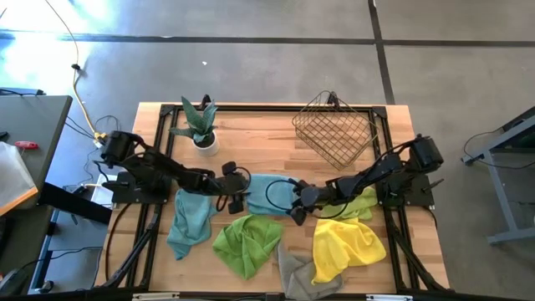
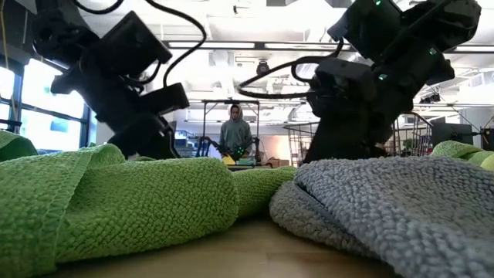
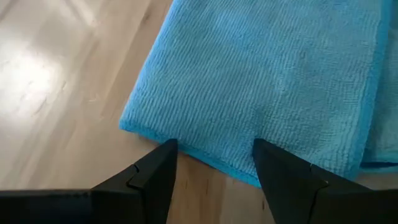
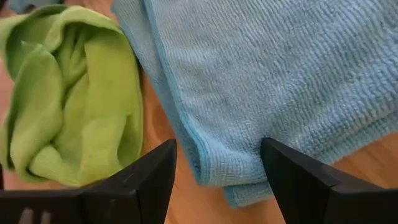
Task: Fold microfiber towels
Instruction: Fold the top blue towel, then put the top blue towel into the wire basket
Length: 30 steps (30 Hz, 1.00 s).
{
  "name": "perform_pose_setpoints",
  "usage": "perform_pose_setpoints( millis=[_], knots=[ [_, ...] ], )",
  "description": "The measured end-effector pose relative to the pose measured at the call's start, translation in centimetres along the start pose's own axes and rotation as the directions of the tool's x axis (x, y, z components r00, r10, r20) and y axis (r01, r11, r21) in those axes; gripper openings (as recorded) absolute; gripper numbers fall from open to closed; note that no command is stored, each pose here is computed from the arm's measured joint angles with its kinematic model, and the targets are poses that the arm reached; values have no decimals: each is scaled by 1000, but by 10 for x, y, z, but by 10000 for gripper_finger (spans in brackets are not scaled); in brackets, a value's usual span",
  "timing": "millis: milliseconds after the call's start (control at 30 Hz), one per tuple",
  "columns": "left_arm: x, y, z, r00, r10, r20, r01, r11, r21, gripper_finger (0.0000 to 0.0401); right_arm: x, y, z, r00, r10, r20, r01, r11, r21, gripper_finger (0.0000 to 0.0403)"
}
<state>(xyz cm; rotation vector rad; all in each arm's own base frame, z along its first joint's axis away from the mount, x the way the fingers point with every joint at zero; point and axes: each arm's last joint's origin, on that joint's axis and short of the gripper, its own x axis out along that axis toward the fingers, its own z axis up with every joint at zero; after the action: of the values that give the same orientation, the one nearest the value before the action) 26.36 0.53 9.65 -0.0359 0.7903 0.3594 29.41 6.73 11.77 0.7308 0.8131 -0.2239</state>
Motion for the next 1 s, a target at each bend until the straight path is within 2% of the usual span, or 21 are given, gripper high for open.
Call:
perform_pose_setpoints(
  millis=[200, 367, 500, 633, 800, 900, 1000],
  knots=[
    [0, 0, 1, 1000, -2, 6, 3, 1000, -24, 202, -5, 0, 1, 1000, -11, -11, 11, 999, -48, 232],
    [-13, 1, 14, 996, -15, 83, 17, 1000, -15, 202, -28, 11, 12, 1000, 3, 4, -3, 995, -96, 232],
    [-24, 3, 23, 991, -18, 135, 16, 1000, 22, 202, -45, 11, 13, 996, -79, 43, 83, 991, -105, 232],
    [-30, 4, 30, 982, -23, 186, 15, 999, 44, 202, -50, 6, 9, 979, -166, 122, 167, 986, 0, 232],
    [-25, 3, 29, 980, -30, 198, 21, 999, 47, 202, -41, -18, -9, 957, -264, 123, 232, 946, 226, 232],
    [-19, 1, 26, 983, -29, 183, 20, 998, 52, 202, -34, -25, -15, 959, -227, 168, 163, 931, 326, 232],
    [-12, 0, 21, 988, -26, 155, 16, 998, 61, 202, -28, -23, -14, 962, -150, 228, 60, 931, 360, 232]
  ],
)
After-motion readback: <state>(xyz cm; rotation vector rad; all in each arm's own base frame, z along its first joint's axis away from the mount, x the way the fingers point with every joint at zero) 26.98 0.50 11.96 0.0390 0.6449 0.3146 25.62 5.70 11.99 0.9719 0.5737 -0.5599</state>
